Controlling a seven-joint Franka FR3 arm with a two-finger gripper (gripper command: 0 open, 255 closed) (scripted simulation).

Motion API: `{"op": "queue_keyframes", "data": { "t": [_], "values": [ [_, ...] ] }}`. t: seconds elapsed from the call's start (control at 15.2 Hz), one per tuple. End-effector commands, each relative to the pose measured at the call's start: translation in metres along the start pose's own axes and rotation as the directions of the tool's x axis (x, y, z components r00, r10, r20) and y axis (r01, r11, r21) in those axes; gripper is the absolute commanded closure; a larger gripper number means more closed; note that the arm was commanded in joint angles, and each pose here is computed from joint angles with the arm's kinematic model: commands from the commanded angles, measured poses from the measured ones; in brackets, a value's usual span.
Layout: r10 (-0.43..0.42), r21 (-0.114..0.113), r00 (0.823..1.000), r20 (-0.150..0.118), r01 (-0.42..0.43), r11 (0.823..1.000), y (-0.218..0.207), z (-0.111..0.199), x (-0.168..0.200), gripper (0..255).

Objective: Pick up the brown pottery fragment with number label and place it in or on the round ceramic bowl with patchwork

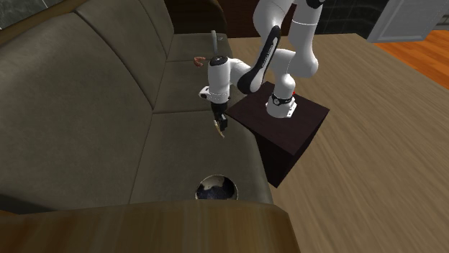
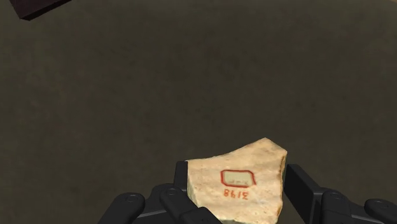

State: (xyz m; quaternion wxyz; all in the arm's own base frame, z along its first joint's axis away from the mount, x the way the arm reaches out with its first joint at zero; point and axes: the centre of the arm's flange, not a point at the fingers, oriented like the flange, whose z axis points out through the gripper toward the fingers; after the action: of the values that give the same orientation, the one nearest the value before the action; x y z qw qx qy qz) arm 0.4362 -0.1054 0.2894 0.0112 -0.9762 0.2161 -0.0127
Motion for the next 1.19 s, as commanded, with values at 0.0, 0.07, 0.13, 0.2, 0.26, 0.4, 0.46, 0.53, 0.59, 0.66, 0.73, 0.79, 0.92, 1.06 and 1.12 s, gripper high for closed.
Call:
{"op": "queue_keyframes", "data": {
  "t": [0.0, 0.07, 0.13, 0.2, 0.26, 0.4, 0.46, 0.53, 0.59, 0.66, 0.73, 0.79, 0.92, 1.06, 1.12],
  "values": [
    [0.000, 0.000, 1.000, 0.000, 0.000, 1.000, 0.001, -0.010, 0.000, 255],
    [0.000, 0.000, 1.000, 0.000, 0.000, 1.000, 0.001, -0.016, 0.000, 255],
    [0.000, 0.000, 1.000, 0.000, 0.000, 1.000, 0.001, -0.021, 0.001, 255],
    [0.000, 0.000, 1.000, 0.000, 0.000, 1.000, 0.001, -0.026, 0.001, 255],
    [0.000, 0.000, 1.000, 0.000, 0.000, 1.000, 0.000, -0.031, 0.001, 255],
    [0.000, 0.000, 1.000, 0.000, 0.000, 1.000, 0.000, -0.042, 0.001, 255],
    [0.000, 0.000, 1.000, 0.000, 0.000, 1.000, 0.000, -0.047, 0.001, 255],
    [0.000, 0.000, 1.000, 0.000, 0.000, 1.000, -0.013, -0.047, 0.005, 255],
    [0.000, 0.000, 1.000, 0.000, 0.000, 1.000, -0.025, -0.047, 0.010, 255],
    [0.000, 0.000, 1.000, 0.000, 0.000, 1.000, -0.037, -0.047, 0.014, 255],
    [0.000, 0.000, 1.000, 0.000, 0.000, 1.000, -0.050, -0.047, 0.019, 255],
    [0.000, 0.000, 1.000, 0.000, 0.000, 1.000, -0.062, -0.046, 0.023, 255],
    [0.000, 0.000, 1.000, 0.000, 0.000, 1.000, -0.087, -0.046, 0.032, 255],
    [0.000, 0.000, 1.000, 0.000, 0.000, 1.000, -0.112, -0.046, 0.041, 255],
    [0.000, 0.000, 1.000, 0.000, 0.000, 1.000, -0.124, -0.046, 0.045, 255]
  ]
}}
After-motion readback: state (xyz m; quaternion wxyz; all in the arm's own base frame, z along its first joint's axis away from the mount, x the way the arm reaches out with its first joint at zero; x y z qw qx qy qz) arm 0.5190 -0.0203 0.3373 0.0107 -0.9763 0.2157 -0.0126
